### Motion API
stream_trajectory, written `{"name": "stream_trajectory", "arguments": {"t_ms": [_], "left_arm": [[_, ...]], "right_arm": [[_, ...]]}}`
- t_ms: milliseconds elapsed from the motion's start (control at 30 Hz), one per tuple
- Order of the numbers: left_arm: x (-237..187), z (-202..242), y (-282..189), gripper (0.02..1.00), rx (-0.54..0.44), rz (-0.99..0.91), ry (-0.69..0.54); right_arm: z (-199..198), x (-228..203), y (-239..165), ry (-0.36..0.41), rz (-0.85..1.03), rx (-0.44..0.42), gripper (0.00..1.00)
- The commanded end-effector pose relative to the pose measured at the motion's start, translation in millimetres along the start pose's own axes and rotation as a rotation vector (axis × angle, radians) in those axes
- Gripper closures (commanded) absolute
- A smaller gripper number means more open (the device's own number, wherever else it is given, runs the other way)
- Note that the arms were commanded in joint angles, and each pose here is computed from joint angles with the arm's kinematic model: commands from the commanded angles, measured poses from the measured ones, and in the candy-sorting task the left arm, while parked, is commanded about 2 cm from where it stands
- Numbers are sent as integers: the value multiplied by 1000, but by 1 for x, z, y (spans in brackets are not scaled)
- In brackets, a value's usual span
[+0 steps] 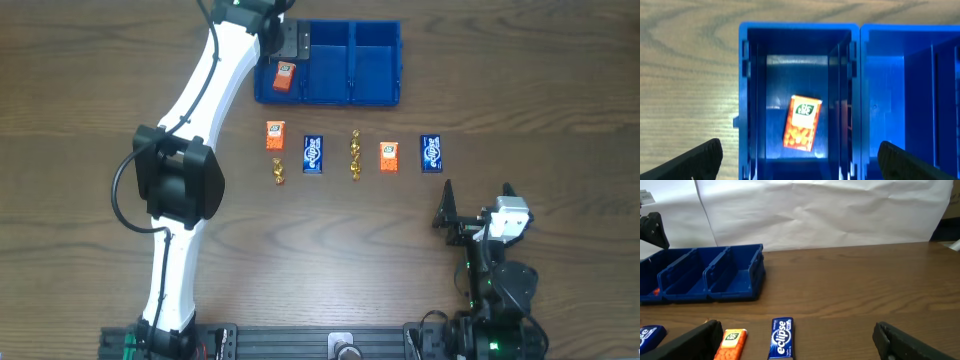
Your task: Sort Candies Into Trays
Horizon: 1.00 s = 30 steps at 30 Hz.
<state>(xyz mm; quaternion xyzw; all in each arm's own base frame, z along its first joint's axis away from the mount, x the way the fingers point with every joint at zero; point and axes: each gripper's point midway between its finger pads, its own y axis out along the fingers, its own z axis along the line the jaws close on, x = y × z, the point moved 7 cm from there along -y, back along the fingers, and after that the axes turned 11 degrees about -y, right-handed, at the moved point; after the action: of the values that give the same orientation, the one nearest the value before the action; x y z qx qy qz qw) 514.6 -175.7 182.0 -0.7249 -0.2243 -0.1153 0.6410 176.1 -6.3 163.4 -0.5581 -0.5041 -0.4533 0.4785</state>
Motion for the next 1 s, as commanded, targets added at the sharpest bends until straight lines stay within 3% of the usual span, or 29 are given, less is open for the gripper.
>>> {"name": "stream_trajectory", "arguments": {"t_ms": [33, 200, 367, 567, 1000], "left_arm": [[-6, -25, -92, 18, -33, -72, -9], [-56, -27, -129, 25, 19, -50, -6], [-100, -5, -87, 51, 94, 38, -40], [-136, 21, -33, 56, 84, 138, -97], [-155, 41, 15, 82, 124, 207, -116]], "right_arm": [[-1, -2, 0, -12, 2, -8, 3], [-1, -2, 0, -12, 2, -8, 3], [-1, -2, 0, -12, 3, -8, 3], [-1, -2, 0, -12, 2, -8, 3], [-1, -2, 0, -12, 2, -8, 3]]}}
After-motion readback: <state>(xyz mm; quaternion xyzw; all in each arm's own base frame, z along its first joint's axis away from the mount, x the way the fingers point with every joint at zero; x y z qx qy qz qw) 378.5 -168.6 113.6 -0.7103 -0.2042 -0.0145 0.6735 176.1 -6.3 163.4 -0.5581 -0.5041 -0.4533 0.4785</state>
